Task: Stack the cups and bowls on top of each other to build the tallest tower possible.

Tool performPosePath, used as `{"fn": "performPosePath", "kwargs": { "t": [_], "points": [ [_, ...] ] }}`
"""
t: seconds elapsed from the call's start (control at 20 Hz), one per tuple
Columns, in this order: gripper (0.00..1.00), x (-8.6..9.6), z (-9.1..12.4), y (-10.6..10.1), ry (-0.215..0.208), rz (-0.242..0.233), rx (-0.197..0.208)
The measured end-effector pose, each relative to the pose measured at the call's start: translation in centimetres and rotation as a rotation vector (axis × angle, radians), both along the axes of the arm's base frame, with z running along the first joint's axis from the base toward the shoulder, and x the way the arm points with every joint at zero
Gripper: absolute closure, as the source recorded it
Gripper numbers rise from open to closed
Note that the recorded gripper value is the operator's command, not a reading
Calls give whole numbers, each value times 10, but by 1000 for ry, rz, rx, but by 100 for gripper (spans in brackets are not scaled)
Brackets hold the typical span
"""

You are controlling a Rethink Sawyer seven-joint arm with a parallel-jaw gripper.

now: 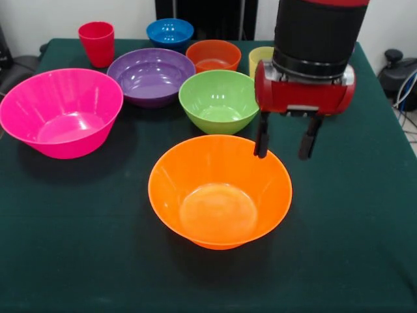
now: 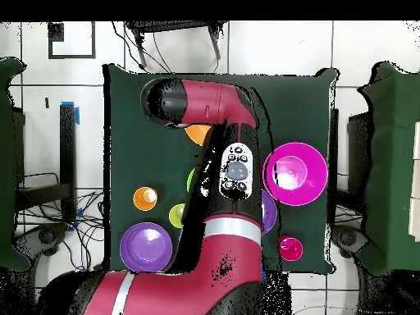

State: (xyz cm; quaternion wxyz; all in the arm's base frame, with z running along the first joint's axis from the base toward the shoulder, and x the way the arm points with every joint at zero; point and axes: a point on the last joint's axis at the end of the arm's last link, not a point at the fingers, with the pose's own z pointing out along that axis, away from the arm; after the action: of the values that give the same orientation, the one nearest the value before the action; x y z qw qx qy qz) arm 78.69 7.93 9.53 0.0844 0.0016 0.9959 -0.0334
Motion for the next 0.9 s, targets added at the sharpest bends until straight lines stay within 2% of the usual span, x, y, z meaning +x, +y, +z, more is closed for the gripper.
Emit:
{"fn": "performPosePath", "kwargs": {
  "t": [0.45,0.9],
  "points": [
    [0,-7,-34,-2,42,-6,5],
    [0,-8,-37,-3,47,-12,8]
  ]
}}
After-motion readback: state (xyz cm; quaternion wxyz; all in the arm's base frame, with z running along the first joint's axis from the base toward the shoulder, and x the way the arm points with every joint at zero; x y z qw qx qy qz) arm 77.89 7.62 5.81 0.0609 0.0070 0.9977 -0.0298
